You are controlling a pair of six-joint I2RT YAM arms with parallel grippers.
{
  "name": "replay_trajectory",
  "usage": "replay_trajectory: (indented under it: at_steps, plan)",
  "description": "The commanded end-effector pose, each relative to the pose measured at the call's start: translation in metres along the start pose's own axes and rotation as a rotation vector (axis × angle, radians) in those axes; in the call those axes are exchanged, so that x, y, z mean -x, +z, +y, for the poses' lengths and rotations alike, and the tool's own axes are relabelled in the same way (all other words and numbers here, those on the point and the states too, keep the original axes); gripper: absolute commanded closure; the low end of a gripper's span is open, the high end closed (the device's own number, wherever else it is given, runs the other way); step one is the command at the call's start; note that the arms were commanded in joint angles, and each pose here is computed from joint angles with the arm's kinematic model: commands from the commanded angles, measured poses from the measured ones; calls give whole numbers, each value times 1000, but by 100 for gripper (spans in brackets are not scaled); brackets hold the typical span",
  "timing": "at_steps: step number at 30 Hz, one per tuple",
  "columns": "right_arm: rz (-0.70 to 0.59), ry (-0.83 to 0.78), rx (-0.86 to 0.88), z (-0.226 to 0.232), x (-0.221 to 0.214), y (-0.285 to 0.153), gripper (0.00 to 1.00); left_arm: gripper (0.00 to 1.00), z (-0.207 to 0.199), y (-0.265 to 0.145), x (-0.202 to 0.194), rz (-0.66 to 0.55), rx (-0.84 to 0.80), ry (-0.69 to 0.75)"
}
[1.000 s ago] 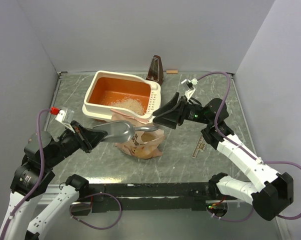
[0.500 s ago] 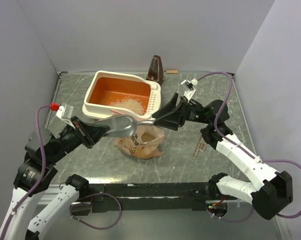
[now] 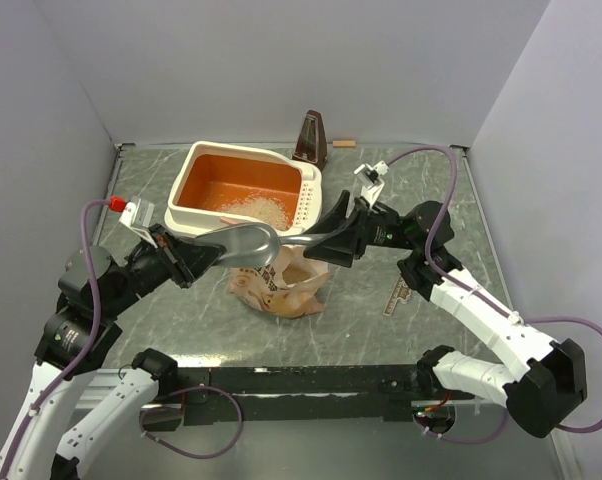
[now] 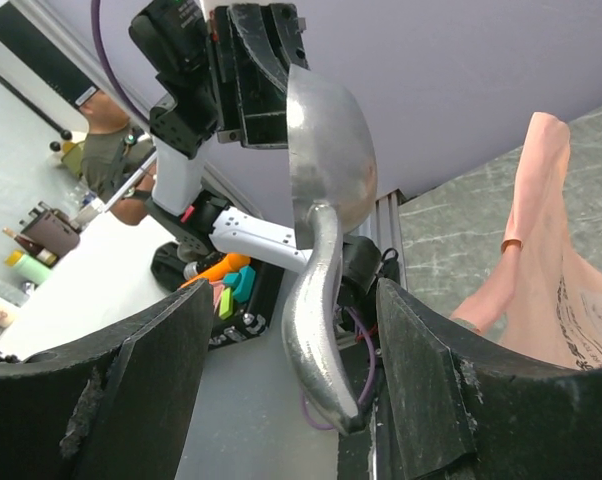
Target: Fill the litter box with clean litter
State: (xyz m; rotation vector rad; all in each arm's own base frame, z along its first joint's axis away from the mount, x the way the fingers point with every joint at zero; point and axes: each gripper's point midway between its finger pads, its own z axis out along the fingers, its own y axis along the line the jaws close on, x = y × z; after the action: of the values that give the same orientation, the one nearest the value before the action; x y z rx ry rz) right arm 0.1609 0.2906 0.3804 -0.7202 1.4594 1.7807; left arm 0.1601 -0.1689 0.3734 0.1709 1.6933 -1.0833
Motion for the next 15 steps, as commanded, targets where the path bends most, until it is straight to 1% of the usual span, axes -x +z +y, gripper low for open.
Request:
replay_trajectory:
  at_steps: [1, 15]
  plan:
    - [9, -76, 36, 11, 7, 6, 28, 99, -18, -1, 18, -54, -66, 24]
    - [18, -139, 18, 16, 12, 13, 31, 99, -18, -3, 14, -42, -70, 23]
